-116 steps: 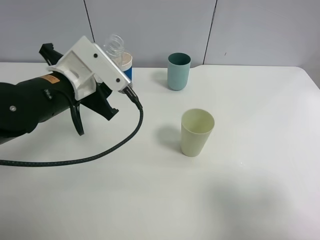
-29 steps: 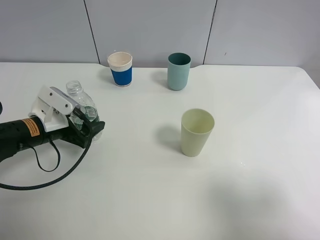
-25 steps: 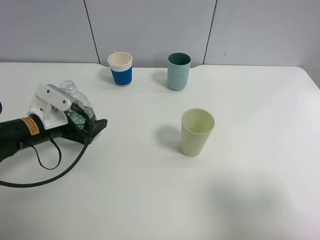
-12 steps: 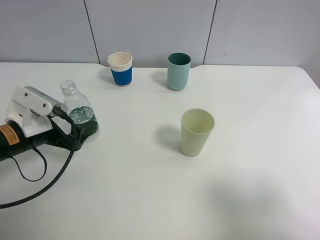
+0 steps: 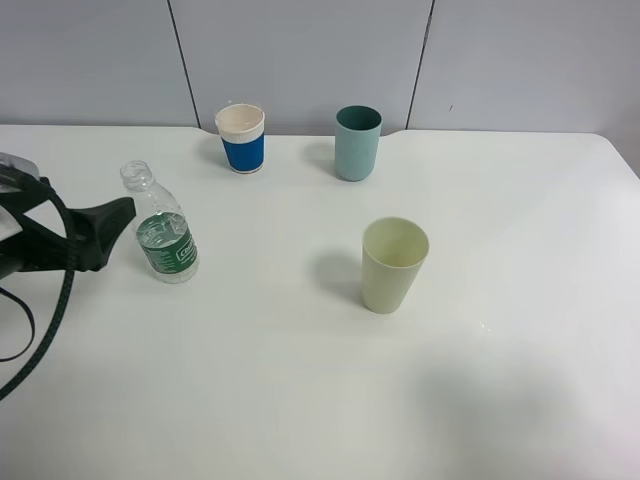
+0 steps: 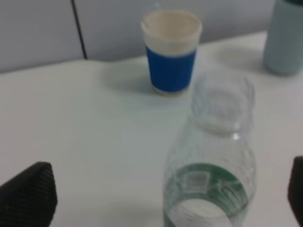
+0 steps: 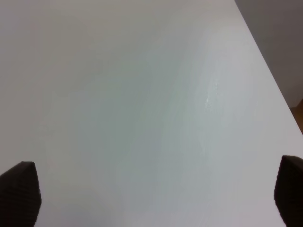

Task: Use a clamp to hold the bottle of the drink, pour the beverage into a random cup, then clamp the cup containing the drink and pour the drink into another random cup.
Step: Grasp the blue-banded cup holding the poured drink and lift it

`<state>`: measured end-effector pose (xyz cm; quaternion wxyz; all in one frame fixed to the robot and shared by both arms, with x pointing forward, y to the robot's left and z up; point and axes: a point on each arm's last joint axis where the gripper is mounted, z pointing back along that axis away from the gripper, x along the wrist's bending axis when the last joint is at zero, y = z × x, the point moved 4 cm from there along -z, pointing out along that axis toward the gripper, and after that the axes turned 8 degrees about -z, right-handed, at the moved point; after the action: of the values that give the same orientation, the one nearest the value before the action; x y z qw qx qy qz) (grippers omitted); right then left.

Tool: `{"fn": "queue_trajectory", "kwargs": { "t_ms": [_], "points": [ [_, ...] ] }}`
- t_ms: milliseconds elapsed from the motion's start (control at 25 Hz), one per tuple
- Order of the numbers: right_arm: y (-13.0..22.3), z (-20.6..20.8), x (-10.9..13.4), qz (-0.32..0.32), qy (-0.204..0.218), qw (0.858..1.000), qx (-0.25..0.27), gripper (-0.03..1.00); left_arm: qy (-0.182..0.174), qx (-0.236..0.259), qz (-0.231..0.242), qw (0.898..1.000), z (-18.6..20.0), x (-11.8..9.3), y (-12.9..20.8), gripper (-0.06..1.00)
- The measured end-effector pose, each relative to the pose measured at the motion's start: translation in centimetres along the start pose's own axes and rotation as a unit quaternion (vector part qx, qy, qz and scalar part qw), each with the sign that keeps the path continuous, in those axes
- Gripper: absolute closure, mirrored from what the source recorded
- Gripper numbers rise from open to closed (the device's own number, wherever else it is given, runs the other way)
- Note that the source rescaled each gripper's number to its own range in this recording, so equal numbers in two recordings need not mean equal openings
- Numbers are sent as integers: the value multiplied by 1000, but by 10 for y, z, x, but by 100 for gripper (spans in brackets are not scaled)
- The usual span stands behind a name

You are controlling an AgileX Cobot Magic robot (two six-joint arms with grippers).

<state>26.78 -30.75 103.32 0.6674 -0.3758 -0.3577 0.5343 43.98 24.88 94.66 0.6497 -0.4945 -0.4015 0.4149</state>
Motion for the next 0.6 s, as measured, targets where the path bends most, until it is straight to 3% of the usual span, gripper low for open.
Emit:
{"fn": "queue_trajectory", "kwargs": {
  "t_ms": [320, 600],
  "points": [
    [0, 0, 0, 0, 0, 1000, 0, -3, -74, -16, 52, 996, 36, 20, -45, -4],
    [0, 0, 0, 0, 0, 1000, 0, -3, -91, -24, 24, 995, 79, 27, -115, -4]
  ]
}}
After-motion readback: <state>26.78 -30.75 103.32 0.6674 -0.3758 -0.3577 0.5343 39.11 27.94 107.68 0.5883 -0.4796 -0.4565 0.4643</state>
